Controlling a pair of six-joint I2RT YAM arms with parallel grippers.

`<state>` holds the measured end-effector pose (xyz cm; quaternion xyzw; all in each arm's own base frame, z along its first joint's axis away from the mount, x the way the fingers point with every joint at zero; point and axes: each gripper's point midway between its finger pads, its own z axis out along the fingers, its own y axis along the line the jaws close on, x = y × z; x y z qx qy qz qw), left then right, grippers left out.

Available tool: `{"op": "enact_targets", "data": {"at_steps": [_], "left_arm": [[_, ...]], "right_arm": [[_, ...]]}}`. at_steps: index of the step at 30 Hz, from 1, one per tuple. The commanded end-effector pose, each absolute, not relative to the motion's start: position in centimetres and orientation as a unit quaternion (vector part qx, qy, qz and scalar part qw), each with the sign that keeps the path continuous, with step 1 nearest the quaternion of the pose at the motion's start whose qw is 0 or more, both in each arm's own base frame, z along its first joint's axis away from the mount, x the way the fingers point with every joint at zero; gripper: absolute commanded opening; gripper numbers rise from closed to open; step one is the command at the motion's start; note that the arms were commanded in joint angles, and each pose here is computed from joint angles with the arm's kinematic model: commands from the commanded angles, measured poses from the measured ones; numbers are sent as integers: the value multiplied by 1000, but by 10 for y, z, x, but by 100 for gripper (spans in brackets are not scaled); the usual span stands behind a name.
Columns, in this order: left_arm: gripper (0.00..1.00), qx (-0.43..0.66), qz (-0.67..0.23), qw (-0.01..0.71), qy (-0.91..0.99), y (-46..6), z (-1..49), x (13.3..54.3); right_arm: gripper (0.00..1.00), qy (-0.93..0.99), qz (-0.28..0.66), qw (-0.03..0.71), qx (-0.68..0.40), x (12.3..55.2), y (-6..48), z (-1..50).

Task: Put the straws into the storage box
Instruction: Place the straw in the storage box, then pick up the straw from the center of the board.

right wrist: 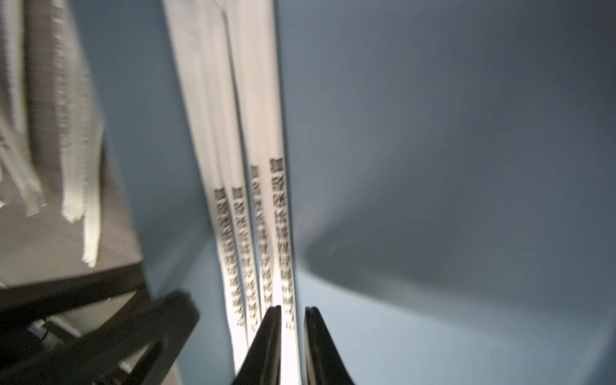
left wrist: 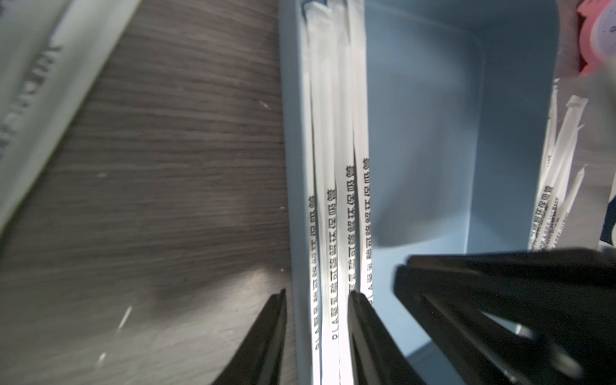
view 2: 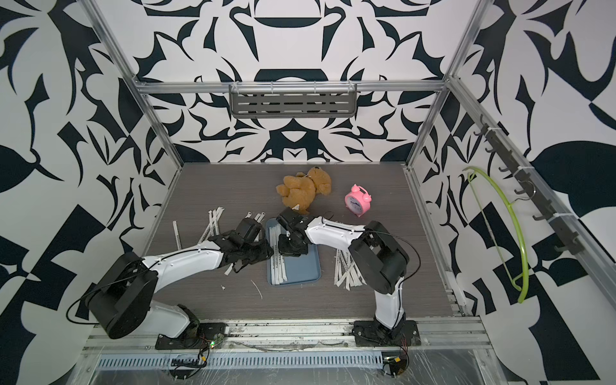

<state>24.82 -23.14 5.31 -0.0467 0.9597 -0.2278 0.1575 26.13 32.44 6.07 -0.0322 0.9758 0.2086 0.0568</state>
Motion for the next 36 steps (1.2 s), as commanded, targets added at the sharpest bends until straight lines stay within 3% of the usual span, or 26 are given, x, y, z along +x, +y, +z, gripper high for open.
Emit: {"op": "enact_targets", "data": {"at_steps": [1, 6, 11, 19, 36], "left_arm": [[44, -26, -197, 186, 962, -219, 79, 251], [57, 0, -144, 247, 958, -197, 116, 262], [61, 3, -151, 270, 951, -200, 125, 271], [61, -12, -202, 238, 950, -226, 106, 265], [61, -9, -199, 222, 954, -227, 91, 260]], "right_arm": [[19, 977, 189, 95, -26, 263, 283, 100], [20, 985, 130, 112, 17, 262, 185, 118], [22, 995, 48, 87, 30, 251, 125, 103], [29, 996, 3, 77, 47, 246, 123, 78], [24, 998, -9, 53, 42, 253, 135, 32]]}}
